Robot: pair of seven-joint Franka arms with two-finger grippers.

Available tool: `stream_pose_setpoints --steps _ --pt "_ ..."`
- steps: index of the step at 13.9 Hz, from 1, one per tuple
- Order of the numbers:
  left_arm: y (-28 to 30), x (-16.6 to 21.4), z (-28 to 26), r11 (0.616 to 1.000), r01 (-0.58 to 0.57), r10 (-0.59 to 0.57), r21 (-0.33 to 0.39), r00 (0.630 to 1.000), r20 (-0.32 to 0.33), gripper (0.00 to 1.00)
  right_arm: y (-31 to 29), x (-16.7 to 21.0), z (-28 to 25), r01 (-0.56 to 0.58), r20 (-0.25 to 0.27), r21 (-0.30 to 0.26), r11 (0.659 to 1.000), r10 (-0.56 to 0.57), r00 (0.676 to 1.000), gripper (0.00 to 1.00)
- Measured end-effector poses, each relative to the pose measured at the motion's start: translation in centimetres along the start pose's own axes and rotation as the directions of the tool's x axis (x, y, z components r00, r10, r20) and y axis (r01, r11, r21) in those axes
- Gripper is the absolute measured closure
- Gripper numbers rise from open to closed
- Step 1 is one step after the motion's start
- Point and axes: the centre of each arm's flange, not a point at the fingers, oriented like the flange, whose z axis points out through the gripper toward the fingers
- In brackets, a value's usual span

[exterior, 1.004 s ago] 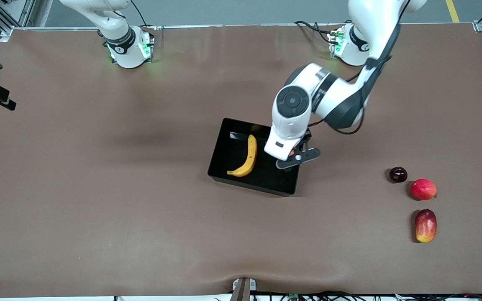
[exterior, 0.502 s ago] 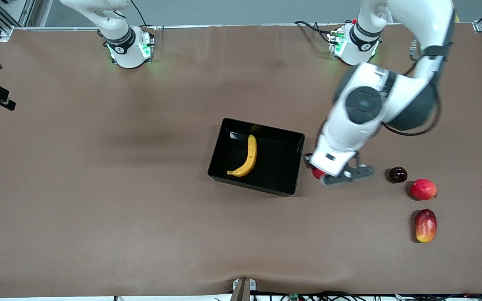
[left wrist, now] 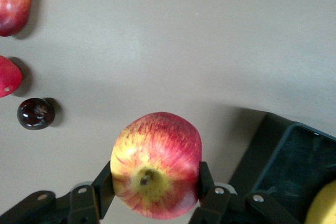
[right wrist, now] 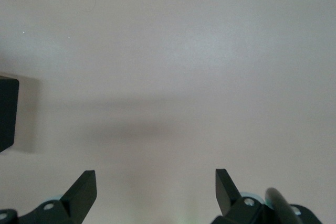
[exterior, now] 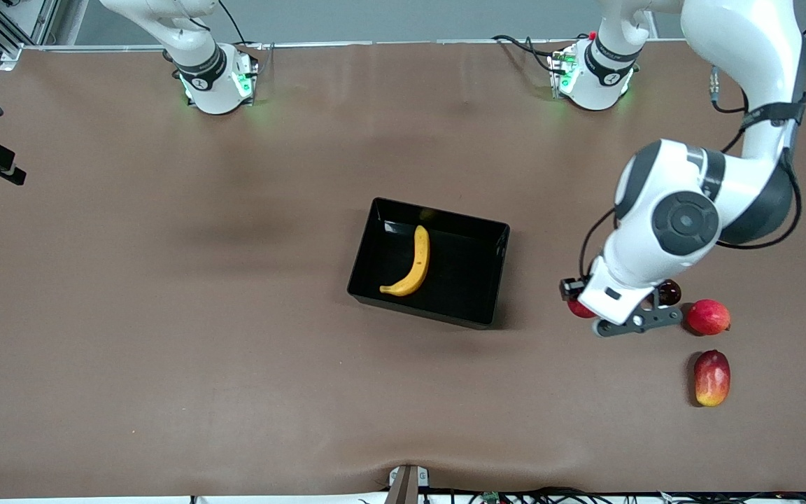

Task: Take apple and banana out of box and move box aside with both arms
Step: 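Carry the apple out of the tray and set it beside the plum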

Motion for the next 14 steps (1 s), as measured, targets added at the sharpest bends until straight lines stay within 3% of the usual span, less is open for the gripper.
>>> stream_pose_setpoints --steps 7,14 --pt "-6.6 4.4 8.7 0.999 0.042 -0.043 0.007 0.996 0.079 0.35 0.0 0.0 0.0 0.000 0.000 0.000 1.000 0.000 1.000 0.00" --pt "-8.9 6.6 15.1 0.997 0.079 -0.079 -0.004 0.995 0.059 0.35 0.0 0.0 0.0 0.000 0.000 0.000 1.000 0.000 1.000 0.00"
